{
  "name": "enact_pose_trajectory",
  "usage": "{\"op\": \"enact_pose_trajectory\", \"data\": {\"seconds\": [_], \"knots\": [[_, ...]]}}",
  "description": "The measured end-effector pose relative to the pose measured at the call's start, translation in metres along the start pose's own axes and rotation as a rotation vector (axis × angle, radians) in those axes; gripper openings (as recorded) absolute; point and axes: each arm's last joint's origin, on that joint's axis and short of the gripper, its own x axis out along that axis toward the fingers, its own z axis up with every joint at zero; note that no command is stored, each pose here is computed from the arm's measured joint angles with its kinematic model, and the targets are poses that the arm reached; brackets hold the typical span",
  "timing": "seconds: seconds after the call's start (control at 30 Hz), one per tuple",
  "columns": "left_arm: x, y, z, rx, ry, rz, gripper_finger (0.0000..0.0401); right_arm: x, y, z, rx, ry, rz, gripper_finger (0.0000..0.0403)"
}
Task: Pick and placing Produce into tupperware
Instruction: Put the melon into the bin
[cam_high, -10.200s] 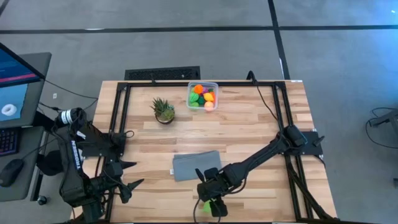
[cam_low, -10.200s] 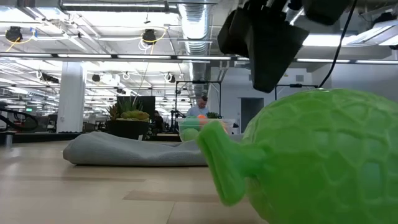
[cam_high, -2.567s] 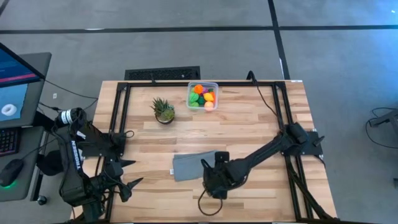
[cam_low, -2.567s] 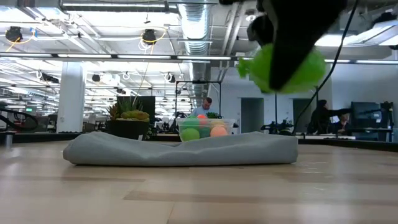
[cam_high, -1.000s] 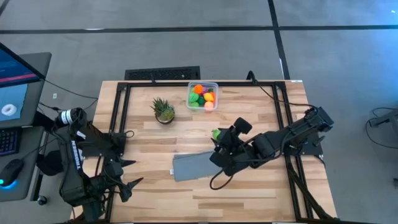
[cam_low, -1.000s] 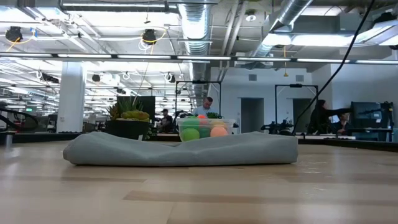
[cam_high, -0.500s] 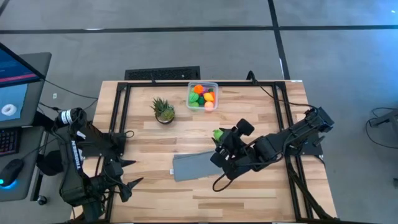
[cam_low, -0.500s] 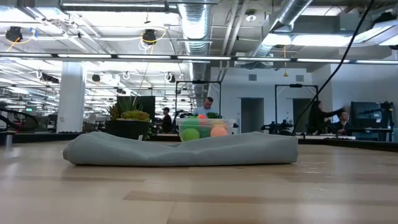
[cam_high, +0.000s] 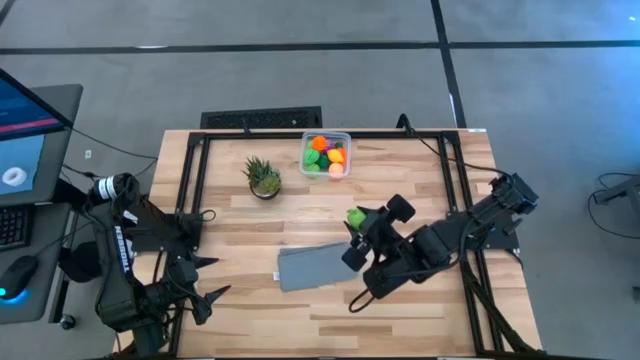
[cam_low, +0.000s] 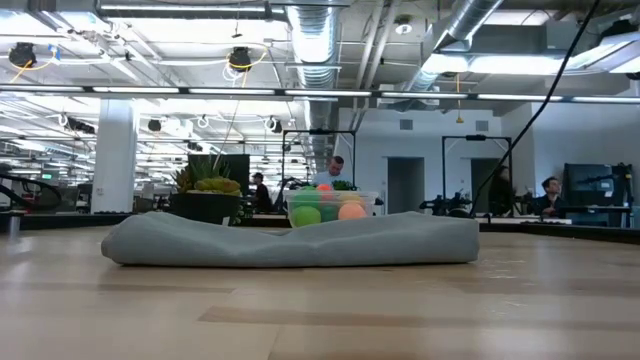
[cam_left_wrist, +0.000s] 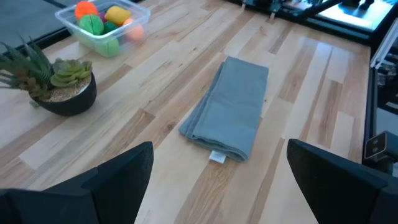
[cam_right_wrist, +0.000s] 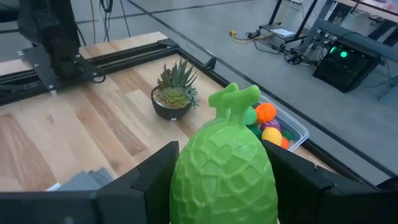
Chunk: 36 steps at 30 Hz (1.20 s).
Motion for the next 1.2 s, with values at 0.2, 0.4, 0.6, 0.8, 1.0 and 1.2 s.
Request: {"op": "enact_pose_trajectory", "data": {"seconds": [0.2,0.4,0.6,0.8,1.0,1.2], "knots": [[0.000,0.000,0.001,0.000,-0.021,-0.009,0.0360,0.000,0.005,0.004,0.020,-0.016,0.034,0.0235],[0.001,-0.001,0.001,0.000,-0.028,-0.011,0.0360,0.008,0.014,0.019,-0.004,-0.031,0.145,0.0235],[0.001,-0.001,0.001,-0.010,-0.028,-0.012,0.0360,0.022,0.019,0.040,-0.015,-0.070,0.297,0.0235],[0.001,-0.002,0.000,-0.031,-0.022,-0.023,0.0360,0.041,0.016,0.063,0.004,-0.136,0.460,0.0235],[0.001,-0.004,-0.001,-0.054,-0.009,-0.033,0.0360,0.060,0.011,0.075,0.013,-0.174,0.535,0.0235],[0.001,-0.005,-0.001,-0.066,-0.005,-0.039,0.0360,0.083,0.003,0.081,0.008,-0.169,0.586,0.0235]]}}
